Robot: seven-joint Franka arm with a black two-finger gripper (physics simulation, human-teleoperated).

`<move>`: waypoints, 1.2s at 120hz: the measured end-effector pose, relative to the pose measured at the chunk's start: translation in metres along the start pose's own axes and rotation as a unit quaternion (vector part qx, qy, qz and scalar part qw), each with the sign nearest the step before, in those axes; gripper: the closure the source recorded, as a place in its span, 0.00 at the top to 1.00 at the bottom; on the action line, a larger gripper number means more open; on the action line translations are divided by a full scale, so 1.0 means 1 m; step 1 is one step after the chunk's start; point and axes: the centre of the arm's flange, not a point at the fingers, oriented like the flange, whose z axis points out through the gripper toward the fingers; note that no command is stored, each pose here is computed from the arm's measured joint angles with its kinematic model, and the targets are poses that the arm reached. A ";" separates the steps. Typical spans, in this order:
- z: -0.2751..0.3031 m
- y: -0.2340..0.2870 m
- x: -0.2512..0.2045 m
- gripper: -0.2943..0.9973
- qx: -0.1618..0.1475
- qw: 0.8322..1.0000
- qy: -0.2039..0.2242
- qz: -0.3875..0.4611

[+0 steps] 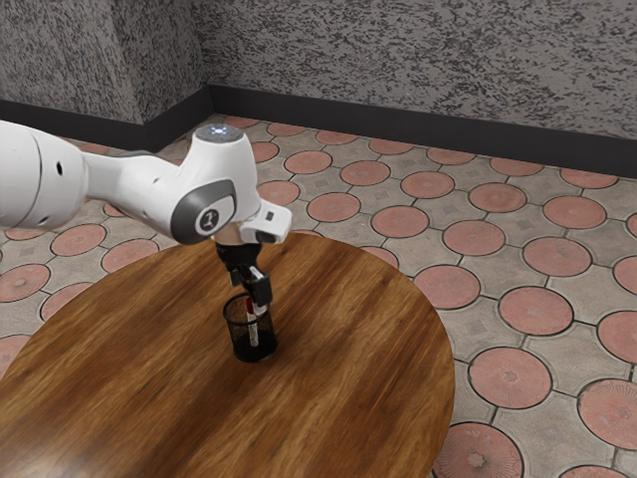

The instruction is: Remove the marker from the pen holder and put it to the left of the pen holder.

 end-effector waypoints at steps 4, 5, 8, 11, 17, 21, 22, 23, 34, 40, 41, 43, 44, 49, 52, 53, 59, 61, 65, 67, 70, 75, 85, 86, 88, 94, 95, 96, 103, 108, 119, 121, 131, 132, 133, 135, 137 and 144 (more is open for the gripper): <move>0.002 0.001 -0.001 0.72 -0.001 1.000 -0.003 0.002; 0.002 0.001 -0.001 0.72 -0.001 1.000 -0.004 0.002; 0.003 0.001 -0.002 0.72 -0.002 1.000 -0.006 0.003; 0.004 0.001 -0.002 0.71 -0.003 1.000 -0.007 0.003; 0.004 0.001 -0.002 0.69 -0.003 1.000 -0.009 0.005; 0.004 0.002 -0.002 0.67 -0.003 1.000 -0.009 0.007; 0.004 0.003 -0.002 0.67 -0.003 1.000 -0.009 0.008; 0.004 0.003 -0.002 0.67 -0.003 1.000 -0.009 0.008; 0.005 0.003 -0.002 0.64 -0.003 1.000 -0.011 0.011; 0.006 0.004 -0.001 0.63 -0.004 1.000 -0.012 0.013; 0.006 0.004 -0.001 0.63 -0.004 1.000 -0.012 0.013; 0.006 0.004 -0.001 0.62 -0.004 1.000 -0.012 0.014; 0.006 0.005 -0.001 0.62 -0.004 1.000 -0.012 0.014; 0.006 0.005 -0.001 0.60 -0.003 1.000 -0.012 0.016; 0.005 0.006 0.000 0.59 -0.003 1.000 -0.012 0.017; 0.005 0.006 0.000 0.59 -0.003 1.000 -0.012 0.017; 0.005 0.007 0.000 0.56 -0.004 1.000 -0.012 0.019; 0.005 0.007 0.000 0.54 -0.004 1.000 -0.012 0.019; 0.006 0.007 0.001 0.52 -0.004 1.000 -0.012 0.020; 0.006 0.007 0.000 0.51 -0.004 1.000 -0.012 0.020; 0.006 0.007 0.000 0.49 -0.004 1.000 -0.013 0.021; 0.006 0.007 0.000 0.46 -0.004 1.000 -0.013 0.021; 0.006 0.007 0.000 0.40 -0.004 1.000 -0.012 0.022; 0.007 0.007 0.001 0.40 -0.004 1.000 -0.012 0.022; 0.007 0.007 0.001 0.38 -0.004 1.000 -0.012 0.022; 0.006 0.007 0.001 0.35 -0.003 1.000 -0.012 0.023; 0.006 0.007 0.001 0.35 -0.003 1.000 -0.012 0.023; 0.006 0.007 0.001 0.34 -0.003 1.000 -0.012 0.023; 0.007 0.006 0.001 0.31 -0.003 1.000 -0.012 0.023; 0.007 0.006 0.000 0.29 -0.003 1.000 -0.011 0.023; 0.006 0.006 0.000 0.25 -0.003 1.000 -0.011 0.023; 0.006 0.006 0.000 0.24 -0.003 1.000 -0.010 0.023; 0.004 0.005 0.000 0.22 0.000 1.000 -0.009 0.023; 0.003 0.005 0.000 0.22 0.000 1.000 -0.008 0.022; 0.003 0.005 0.000 0.22 0.000 1.000 -0.008 0.022; 0.002 0.005 0.000 0.22 0.001 1.000 -0.007 0.022; 0.001 0.004 0.000 0.21 0.002 1.000 -0.006 0.022; -0.008 0.003 0.000 0.21 0.005 1.000 0.000 0.020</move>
